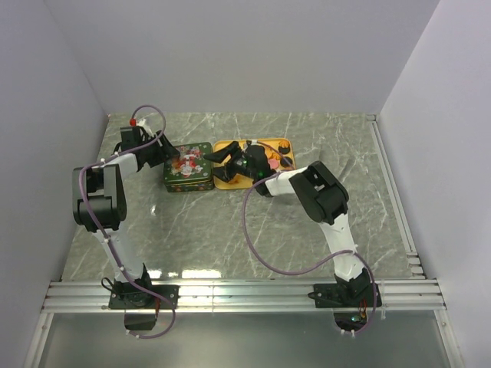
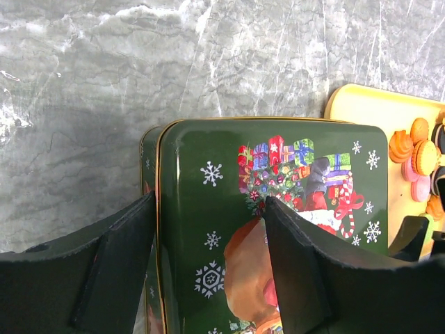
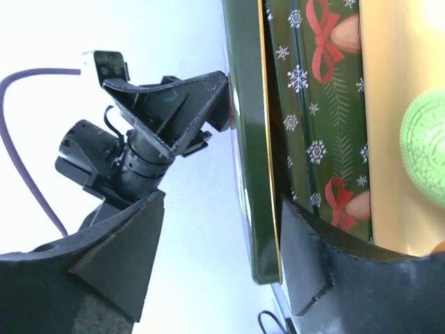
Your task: Pack the cookies
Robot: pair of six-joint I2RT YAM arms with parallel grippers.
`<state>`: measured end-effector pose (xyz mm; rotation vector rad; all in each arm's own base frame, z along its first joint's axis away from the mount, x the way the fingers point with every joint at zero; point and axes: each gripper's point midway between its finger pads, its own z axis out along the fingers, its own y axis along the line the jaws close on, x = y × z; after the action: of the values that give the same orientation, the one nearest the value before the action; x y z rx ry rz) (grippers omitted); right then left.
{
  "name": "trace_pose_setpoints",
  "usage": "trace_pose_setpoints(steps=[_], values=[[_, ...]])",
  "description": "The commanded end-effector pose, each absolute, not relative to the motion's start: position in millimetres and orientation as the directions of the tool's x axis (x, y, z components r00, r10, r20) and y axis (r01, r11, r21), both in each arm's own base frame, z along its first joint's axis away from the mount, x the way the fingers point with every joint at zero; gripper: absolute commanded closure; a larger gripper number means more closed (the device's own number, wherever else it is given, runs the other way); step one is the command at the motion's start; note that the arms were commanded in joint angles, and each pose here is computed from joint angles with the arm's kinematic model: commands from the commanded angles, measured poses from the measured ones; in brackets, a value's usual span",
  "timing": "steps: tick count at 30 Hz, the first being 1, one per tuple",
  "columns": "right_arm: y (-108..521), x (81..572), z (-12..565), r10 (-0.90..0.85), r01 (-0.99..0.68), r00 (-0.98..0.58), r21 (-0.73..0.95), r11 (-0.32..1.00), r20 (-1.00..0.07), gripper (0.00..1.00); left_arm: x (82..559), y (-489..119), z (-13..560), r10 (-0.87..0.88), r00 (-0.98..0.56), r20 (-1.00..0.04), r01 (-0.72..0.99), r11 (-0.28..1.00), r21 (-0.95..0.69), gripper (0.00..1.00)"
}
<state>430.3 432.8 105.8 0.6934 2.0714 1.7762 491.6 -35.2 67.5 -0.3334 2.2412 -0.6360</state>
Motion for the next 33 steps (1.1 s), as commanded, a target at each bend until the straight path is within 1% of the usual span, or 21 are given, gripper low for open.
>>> trace_pose_setpoints(steps=[1,3,4,5,7,8,10,12,15,20,21,23,25,26,27,28,30,32,33], values=[[423,428,108,0.556,0.159,-0.831,0.967,0.197,0.023,0.26,467,-49,48,-0.400,-0.740,-0.540,-0.060,0.840,-0.539,0.33],[420,425,105,0.544,0.152,-0.839,0.955,0.254,-0.012,0.26,467,-48,50,-0.400,-0.737,-0.545,-0.059,0.841,-0.537,0.32],[417,423,103,0.541,0.178,-0.841,0.938,0.298,-0.012,0.25,467,-48,51,-0.399,-0.736,-0.547,-0.058,0.842,-0.536,0.33],[414,422,99,0.534,0.164,-0.844,0.926,0.341,-0.047,0.25,467,-48,51,-0.399,-0.737,-0.546,-0.060,0.843,-0.535,0.33],[404,418,93,0.527,0.191,-0.847,0.891,0.412,-0.062,0.25,468,-47,52,-0.398,-0.734,-0.550,-0.060,0.845,-0.531,0.33],[401,416,91,0.516,0.177,-0.852,0.878,0.445,-0.091,0.25,468,-47,53,-0.398,-0.733,-0.552,-0.060,0.846,-0.530,0.33],[391,414,91,0.522,0.188,-0.845,0.848,0.496,-0.118,0.25,469,-47,54,-0.397,-0.731,-0.555,-0.058,0.847,-0.529,0.33],[385,415,97,0.523,0.172,-0.839,0.837,0.520,-0.153,0.25,469,-47,56,-0.399,-0.730,-0.556,-0.057,0.845,-0.532,0.33],[376,414,96,0.510,0.169,-0.843,0.813,0.557,-0.174,0.25,469,-47,58,-0.399,-0.729,-0.556,-0.056,0.845,-0.533,0.33],[363,419,118,0.502,0.112,-0.832,0.814,0.569,-0.236,0.28,466,-45,61,-0.391,-0.728,-0.563,-0.064,0.857,-0.512,0.32],[363,419,123,0.496,0.097,-0.832,0.814,0.572,-0.250,0.31,466,-45,63,-0.389,-0.726,-0.568,-0.061,0.858,-0.509,0.31],[364,426,144,0.468,0.025,-0.826,0.809,0.588,-0.314,0.35,466,-44,64,-0.381,-0.723,-0.576,-0.064,0.867,-0.494,0.30],[373,430,161,0.437,-0.033,-0.826,0.806,0.592,-0.355,0.44,466,-47,67,-0.373,-0.725,-0.580,-0.061,0.872,-0.485,0.29],[377,430,167,0.422,-0.055,-0.833,0.813,0.579,-0.357,0.47,467,-47,68,-0.368,-0.723,-0.585,-0.061,0.877,-0.477,0.29],[386,432,176,0.410,-0.080,-0.837,0.823,0.563,-0.362,0.55,466,-49,69,-0.363,-0.726,-0.585,-0.060,0.879,-0.472,0.28],[390,432,181,0.399,-0.096,-0.841,0.826,0.555,-0.366,0.59,465,-54,68,-0.346,-0.733,-0.586,-0.049,0.886,-0.462,0.28],[402,430,180,0.367,-0.120,-0.856,0.831,0.544,-0.364,0.67,466,-57,69,-0.329,-0.735,-0.593,-0.049,0.898,-0.437,0.28],[419,425,190,0.333,-0.162,-0.865,0.837,0.523,-0.375,0.72,464,-60,68,-0.310,-0.742,-0.594,-0.042,0.906,-0.420,0.28],[427,420,184,0.305,-0.168,-0.881,0.841,0.514,-0.362,0.76,464,-59,68,-0.308,-0.740,-0.597,-0.045,0.909,-0.414,0.28]])
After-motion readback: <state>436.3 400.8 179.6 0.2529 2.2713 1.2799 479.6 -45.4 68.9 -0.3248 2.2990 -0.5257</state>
